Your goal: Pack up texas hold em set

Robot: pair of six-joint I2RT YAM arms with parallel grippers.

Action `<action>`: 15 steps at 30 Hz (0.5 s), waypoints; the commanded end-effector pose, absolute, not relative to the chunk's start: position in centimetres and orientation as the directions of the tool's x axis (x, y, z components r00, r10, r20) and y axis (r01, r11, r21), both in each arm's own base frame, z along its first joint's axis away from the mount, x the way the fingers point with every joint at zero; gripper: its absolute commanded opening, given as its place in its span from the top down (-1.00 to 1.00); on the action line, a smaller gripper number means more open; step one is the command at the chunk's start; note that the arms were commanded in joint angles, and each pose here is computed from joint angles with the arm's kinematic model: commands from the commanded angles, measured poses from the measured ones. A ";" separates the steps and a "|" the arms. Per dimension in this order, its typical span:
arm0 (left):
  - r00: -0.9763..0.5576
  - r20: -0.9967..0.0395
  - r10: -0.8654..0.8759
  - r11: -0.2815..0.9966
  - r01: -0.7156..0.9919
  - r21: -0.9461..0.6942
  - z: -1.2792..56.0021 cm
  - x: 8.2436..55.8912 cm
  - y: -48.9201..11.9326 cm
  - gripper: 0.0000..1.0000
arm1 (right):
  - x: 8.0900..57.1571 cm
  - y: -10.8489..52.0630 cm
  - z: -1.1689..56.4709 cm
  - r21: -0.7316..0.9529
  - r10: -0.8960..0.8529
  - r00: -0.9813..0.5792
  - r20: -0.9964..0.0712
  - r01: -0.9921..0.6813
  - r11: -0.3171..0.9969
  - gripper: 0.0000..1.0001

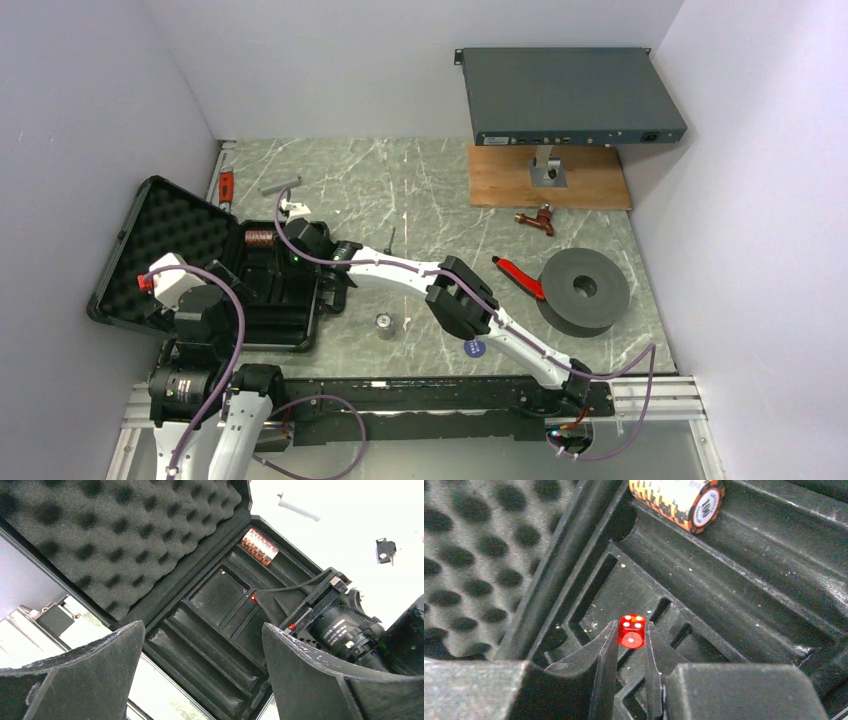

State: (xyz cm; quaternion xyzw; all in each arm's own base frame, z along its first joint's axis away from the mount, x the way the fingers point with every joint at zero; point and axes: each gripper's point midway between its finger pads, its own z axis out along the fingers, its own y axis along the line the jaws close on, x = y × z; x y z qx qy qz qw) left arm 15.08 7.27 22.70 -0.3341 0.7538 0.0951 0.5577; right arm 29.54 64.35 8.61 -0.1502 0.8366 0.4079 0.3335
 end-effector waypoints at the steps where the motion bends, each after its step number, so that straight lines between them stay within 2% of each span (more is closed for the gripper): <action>1: -0.102 -0.909 -0.404 0.745 -0.613 -0.262 24.1 15.0 7.5 -0.86 | 31.5 64.8 10.7 0.545 0.093 -0.654 -0.751 -0.534 0.646 1.00; 15: -0.112 -0.910 -0.399 0.755 -0.603 -0.257 24.0 15.3 7.4 -0.85 | 32.3 65.0 8.3 0.521 0.088 -0.643 -0.761 -0.524 0.674 1.00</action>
